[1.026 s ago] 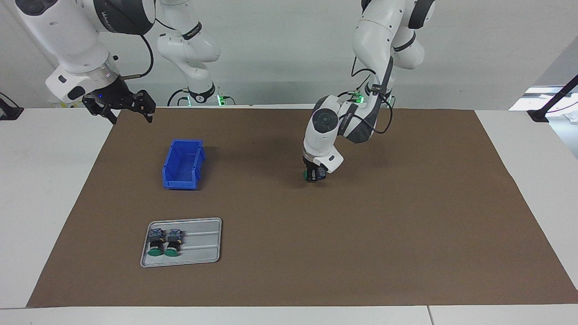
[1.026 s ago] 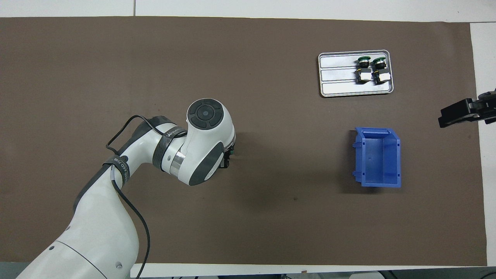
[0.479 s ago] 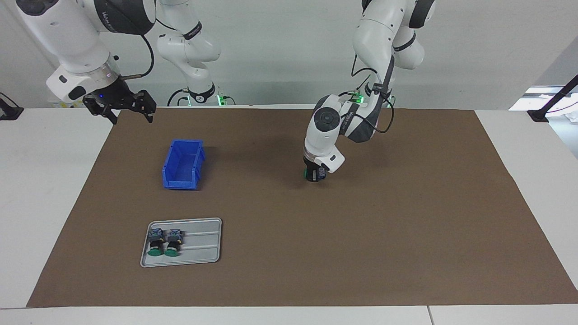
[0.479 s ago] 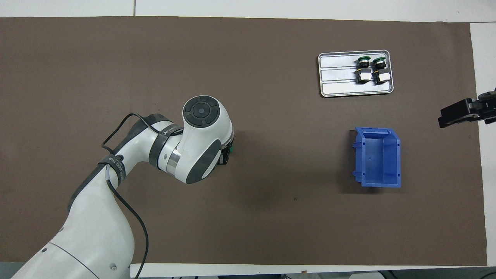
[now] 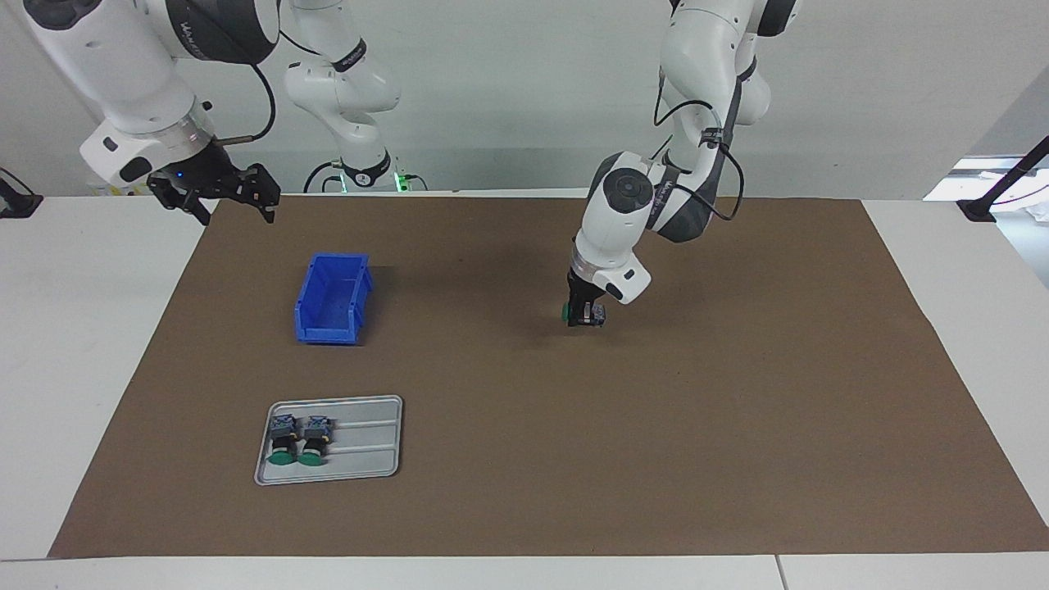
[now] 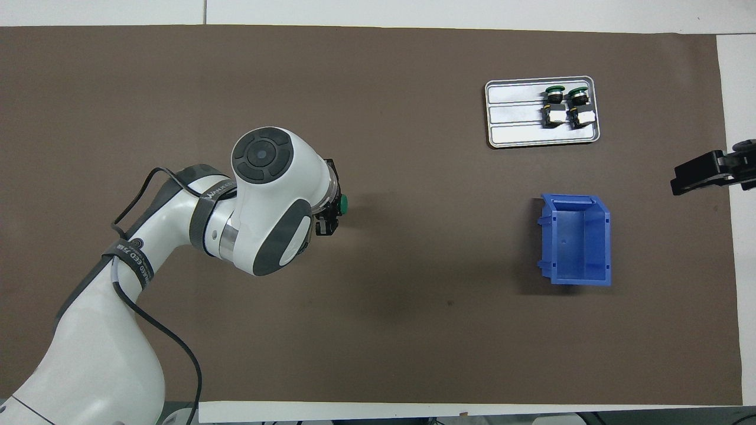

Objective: Place and press button with both arms

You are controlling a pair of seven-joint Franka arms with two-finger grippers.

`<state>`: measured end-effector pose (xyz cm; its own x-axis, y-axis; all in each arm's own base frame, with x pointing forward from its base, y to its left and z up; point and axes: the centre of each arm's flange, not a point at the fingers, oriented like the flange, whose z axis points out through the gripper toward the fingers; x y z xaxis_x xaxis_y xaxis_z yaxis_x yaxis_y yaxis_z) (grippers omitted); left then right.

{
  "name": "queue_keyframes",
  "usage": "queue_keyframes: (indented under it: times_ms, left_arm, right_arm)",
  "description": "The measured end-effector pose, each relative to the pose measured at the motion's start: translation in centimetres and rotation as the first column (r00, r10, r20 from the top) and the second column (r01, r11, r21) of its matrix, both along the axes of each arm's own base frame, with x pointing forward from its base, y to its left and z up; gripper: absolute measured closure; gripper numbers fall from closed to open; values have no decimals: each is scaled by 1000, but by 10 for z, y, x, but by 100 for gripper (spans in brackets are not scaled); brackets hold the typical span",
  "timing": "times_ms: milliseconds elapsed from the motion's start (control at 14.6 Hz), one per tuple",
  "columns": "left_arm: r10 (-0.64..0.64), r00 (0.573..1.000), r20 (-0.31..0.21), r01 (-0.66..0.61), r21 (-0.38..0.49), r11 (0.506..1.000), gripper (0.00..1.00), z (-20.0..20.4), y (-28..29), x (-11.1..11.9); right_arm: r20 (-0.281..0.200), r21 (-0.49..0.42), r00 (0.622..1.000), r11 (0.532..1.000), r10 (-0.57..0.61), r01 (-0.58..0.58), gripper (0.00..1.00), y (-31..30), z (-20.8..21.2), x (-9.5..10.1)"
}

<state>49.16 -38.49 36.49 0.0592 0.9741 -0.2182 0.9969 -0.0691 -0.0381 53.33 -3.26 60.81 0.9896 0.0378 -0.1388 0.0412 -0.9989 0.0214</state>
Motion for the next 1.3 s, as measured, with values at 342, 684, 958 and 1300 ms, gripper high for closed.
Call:
queue_keyframes:
  times_ms: [342,684,958,1300]
  left_arm:
    - [43,997,-65,-57,-229,972,67,-8,22,14]
    - [94,993,-68,-115,-475,872,67,-27,47,13]
    - [140,988,-62,-149,-602,784,67,-35,66,6]
    - [190,982,2,-126,-744,657,67,-65,77,-18]
  right_arm:
    - [0,0,1000,1000,0,0,1,0,0,0]
    - [0,0,1000,1000,0,0,1,0,0,0]
    - [0,0,1000,1000,0,0,1,0,0,0]
    - [0,0,1000,1000,0,0,1,0,0,0]
